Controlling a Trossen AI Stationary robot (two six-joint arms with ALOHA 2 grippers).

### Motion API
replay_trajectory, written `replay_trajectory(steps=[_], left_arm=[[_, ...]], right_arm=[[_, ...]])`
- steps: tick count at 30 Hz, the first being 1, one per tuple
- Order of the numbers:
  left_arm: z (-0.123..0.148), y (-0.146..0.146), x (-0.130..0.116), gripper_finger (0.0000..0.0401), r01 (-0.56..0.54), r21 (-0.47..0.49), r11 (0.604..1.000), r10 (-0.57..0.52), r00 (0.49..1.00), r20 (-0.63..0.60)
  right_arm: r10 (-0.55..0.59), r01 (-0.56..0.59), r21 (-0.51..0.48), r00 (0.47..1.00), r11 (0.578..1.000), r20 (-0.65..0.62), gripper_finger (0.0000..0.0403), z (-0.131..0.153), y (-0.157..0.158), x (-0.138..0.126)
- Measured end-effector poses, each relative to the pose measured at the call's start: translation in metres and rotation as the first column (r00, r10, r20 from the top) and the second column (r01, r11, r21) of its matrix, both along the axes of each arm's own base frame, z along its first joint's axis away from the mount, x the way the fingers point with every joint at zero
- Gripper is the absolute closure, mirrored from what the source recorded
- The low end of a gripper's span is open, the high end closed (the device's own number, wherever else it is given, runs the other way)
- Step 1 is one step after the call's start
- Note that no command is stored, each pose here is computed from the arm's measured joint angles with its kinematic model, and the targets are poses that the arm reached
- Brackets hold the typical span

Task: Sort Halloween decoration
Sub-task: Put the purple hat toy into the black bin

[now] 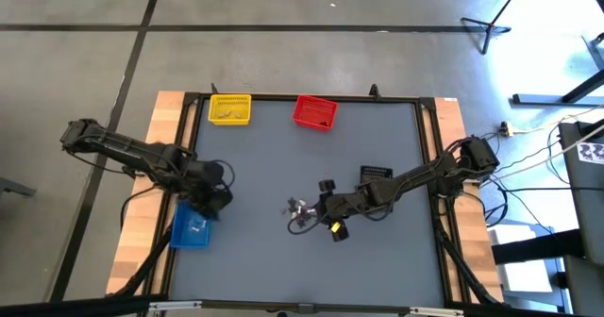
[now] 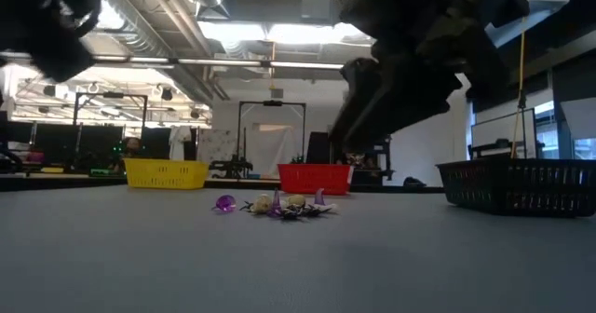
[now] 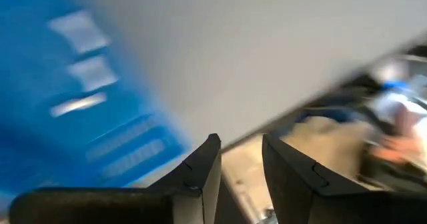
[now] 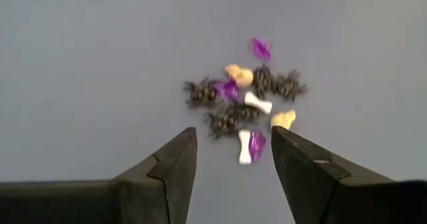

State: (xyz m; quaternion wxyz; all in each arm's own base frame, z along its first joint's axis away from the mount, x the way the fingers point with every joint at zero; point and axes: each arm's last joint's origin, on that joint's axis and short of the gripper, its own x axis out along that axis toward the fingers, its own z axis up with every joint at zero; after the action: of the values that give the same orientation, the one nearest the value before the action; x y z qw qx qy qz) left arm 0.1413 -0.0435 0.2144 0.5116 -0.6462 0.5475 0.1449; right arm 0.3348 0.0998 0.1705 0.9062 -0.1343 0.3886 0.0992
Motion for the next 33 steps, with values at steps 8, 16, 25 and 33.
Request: replay_trajectory(steps=[8,16,25,33], left_arm=[[0.023,0.004,0.031,0.0300,-0.195,0.219,0.956,0.065,0.869,0.491],[0.026,0.012,0.042,0.0302,-0.285,0.683,0.673,-0.254,0.777,0.576],[0.010,0.010,0.057,0.0302,-0.217,0.778,0.590,-0.327,0.817,0.475],[-0.009,0.008,0.069,0.0302,-0.146,0.806,0.574,-0.338,0.854,0.395]], right_arm=[[-0.018,0.019,0.004,0.999,1.000,-0.042,0.0210,-0.003,-0.001,-0.003],[-0.075,0.075,-0.037,0.997,0.996,0.002,0.0210,-0.001,-0.003,-0.001],[-0.090,0.091,-0.016,0.996,0.996,0.028,0.0210,-0.009,-0.001,0.006],[-0.152,0.156,-0.072,0.987,0.985,0.055,0.0210,-0.017,-0.004,0.011]])
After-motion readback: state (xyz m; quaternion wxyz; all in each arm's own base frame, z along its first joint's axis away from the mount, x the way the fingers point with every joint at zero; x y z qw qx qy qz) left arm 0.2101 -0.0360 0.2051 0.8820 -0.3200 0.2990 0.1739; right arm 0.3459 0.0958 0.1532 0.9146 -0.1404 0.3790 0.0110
